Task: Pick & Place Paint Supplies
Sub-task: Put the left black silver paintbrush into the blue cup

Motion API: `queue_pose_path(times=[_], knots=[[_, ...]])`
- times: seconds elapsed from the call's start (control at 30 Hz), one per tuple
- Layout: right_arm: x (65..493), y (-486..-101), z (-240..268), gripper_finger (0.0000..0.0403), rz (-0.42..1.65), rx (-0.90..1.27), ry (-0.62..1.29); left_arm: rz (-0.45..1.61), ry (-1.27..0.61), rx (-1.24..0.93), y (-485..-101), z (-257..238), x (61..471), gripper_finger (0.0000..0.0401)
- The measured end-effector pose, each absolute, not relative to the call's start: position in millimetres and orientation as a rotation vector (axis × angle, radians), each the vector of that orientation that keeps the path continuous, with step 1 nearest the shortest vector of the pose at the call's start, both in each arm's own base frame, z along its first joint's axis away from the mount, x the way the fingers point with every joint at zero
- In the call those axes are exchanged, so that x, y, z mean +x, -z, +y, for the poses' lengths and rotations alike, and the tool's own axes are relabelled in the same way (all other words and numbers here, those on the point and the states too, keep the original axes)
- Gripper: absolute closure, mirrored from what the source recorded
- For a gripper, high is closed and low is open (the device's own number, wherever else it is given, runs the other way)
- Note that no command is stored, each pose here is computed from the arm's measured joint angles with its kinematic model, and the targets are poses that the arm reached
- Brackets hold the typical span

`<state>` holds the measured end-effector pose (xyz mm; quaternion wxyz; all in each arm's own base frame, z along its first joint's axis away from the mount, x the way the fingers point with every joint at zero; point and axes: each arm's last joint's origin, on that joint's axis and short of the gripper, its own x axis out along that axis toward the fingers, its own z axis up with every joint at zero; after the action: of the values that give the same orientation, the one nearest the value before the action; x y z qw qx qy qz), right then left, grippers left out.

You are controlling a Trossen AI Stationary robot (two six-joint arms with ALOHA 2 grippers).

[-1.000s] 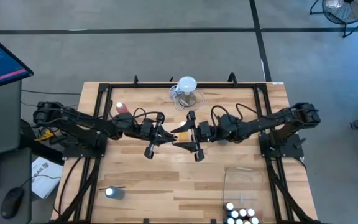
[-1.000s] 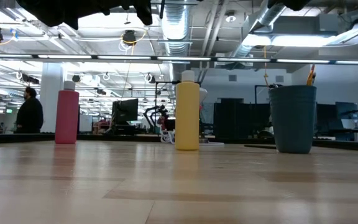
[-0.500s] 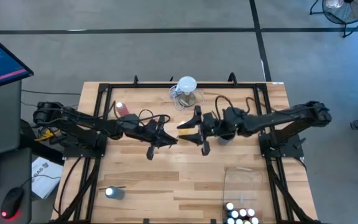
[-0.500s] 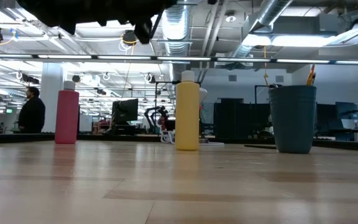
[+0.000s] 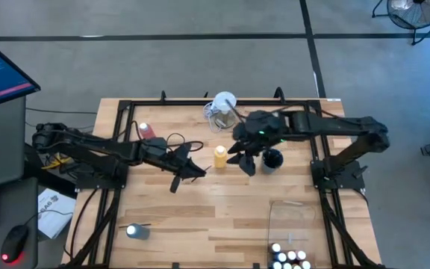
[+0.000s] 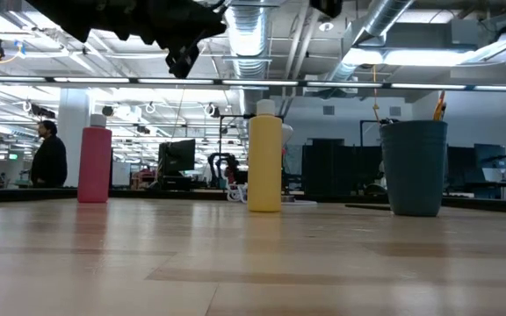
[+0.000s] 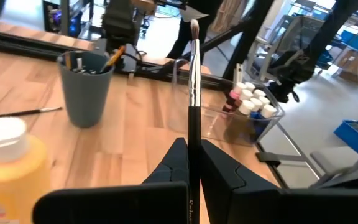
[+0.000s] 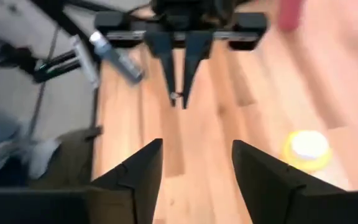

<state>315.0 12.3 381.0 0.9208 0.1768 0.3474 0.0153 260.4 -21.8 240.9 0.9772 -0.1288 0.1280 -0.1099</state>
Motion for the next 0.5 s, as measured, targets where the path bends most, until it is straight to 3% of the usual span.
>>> queue_pose_path(times=[0.23, 0.5], knots=[[349.4, -397.3, 15.2, 0.0189, 0.833, 0.366, -0.178, 0.241, 0.239, -0.225, -242.2, -27.6, 260.3, 0.0401], [376.2, -406.9, 23.1, 0.0193, 0.919, 0.325, -0.204, 0.23, 0.245, -0.208, -243.1, -29.2, 260.4, 0.0401]])
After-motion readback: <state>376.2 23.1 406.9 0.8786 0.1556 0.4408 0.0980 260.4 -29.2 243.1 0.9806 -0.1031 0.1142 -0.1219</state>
